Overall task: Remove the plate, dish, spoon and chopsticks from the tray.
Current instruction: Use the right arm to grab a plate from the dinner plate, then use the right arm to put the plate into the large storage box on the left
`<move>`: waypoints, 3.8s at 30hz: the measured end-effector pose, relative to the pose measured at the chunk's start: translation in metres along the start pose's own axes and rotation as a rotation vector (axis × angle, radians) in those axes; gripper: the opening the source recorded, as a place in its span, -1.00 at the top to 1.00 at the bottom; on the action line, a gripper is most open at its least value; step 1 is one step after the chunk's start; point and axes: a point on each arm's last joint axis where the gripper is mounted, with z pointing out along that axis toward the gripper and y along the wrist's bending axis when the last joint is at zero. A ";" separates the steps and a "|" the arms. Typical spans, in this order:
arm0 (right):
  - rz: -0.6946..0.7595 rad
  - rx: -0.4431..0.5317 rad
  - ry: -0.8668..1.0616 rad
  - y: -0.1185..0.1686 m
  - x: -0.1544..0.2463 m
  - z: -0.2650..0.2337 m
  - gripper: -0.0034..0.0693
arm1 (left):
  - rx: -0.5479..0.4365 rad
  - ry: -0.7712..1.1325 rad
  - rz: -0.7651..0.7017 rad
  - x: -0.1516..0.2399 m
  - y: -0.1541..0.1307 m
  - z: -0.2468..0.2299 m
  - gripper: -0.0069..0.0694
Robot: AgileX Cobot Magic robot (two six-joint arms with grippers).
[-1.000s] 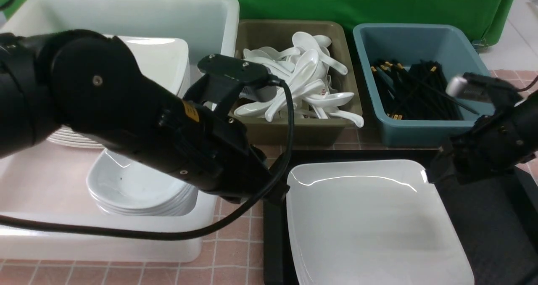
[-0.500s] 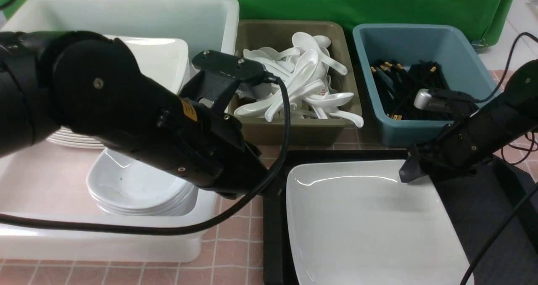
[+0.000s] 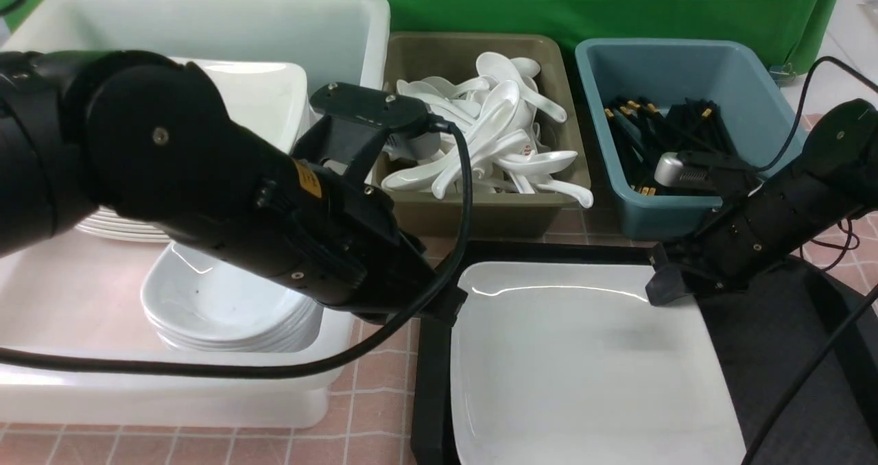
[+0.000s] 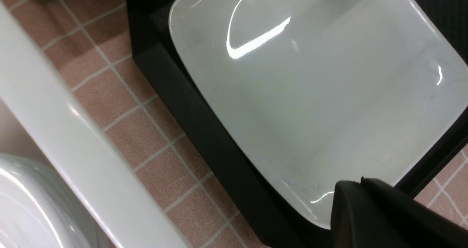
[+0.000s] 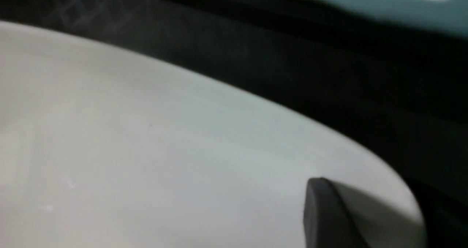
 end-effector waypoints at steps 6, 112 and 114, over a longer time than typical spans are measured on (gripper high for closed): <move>-0.059 -0.006 -0.036 0.018 0.007 -0.060 0.47 | -0.002 0.000 0.002 0.000 0.000 0.000 0.83; -0.629 -0.240 -0.477 0.258 -0.110 -0.157 0.82 | -0.364 -0.154 -0.543 0.012 0.185 -0.152 0.82; -0.635 -0.188 -0.405 0.242 -0.096 -0.184 0.82 | -0.348 -0.062 -0.518 0.009 0.193 -0.126 0.82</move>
